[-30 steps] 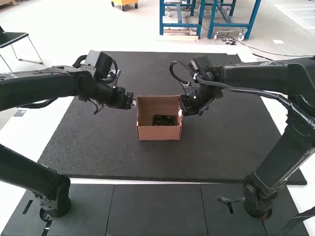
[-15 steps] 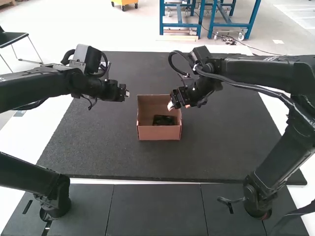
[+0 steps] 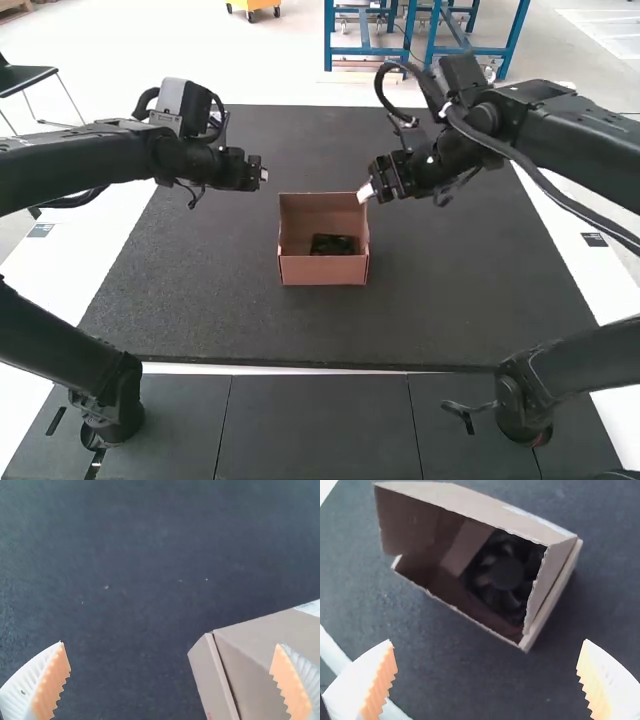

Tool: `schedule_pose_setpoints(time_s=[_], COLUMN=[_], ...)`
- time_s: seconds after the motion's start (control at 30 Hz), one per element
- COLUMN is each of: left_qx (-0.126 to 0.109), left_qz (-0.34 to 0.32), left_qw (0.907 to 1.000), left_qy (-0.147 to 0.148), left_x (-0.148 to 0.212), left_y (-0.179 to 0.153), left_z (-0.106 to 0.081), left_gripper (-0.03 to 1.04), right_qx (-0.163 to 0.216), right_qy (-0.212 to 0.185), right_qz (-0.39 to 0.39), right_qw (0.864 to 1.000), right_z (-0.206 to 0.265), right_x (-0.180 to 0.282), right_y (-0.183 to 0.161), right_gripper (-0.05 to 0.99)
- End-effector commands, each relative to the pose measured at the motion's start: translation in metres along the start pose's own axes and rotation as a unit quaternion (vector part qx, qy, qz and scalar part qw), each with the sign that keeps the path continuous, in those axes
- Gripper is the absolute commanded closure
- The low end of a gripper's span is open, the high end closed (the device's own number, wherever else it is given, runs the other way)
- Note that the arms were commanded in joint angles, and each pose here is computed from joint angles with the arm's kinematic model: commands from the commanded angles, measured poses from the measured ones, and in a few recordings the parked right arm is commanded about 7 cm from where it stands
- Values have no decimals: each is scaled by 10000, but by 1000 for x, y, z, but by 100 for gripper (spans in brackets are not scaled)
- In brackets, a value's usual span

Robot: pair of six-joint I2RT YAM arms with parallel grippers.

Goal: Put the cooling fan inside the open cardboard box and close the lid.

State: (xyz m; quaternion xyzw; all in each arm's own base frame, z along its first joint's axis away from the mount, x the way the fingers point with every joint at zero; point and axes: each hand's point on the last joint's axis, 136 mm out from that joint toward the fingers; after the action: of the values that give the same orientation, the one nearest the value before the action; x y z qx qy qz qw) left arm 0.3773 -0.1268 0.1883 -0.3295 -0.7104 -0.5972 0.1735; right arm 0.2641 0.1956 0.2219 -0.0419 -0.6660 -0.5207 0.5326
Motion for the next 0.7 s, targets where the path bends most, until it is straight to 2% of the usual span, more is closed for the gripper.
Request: schedule_pose_setpoints(time_s=[0.0,0.23,0.47,0.67], left_qx=[-80,-204,-308,-460], left_qz=[-274,-201,-102,243], left_qw=[9994,9989,9983,9967], left_qy=[-176,-382,-492,-619], left_x=[4,-7,-10,-12], left_y=[24,25,19,0], left_z=[-19,-44,-56,-68], left_gripper=[7,7,7,7], right_qx=[325,395,377,345], right_qy=[-79,-217,-247,-305], right_qz=[-304,-281,-273,-292], right_qw=[9990,9986,9986,9985], right_z=[5,6,8,8], right_x=[22,42,56,67], right_y=[8,-6,-13,-13], right_gripper=[12,12,12,12])
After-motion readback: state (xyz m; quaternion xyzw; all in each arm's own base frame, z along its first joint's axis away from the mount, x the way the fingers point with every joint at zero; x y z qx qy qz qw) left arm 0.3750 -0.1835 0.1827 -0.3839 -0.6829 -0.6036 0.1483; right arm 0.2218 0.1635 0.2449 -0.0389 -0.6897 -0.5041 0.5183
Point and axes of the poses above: each hand's point on the last joint's axis, 136 mm out from that joint toward the fingers, its own x axis back along the fingers, its own z axis along the line the jaws close on, y = z × x, and after that the axes turned 7 degrees about x, right-handed
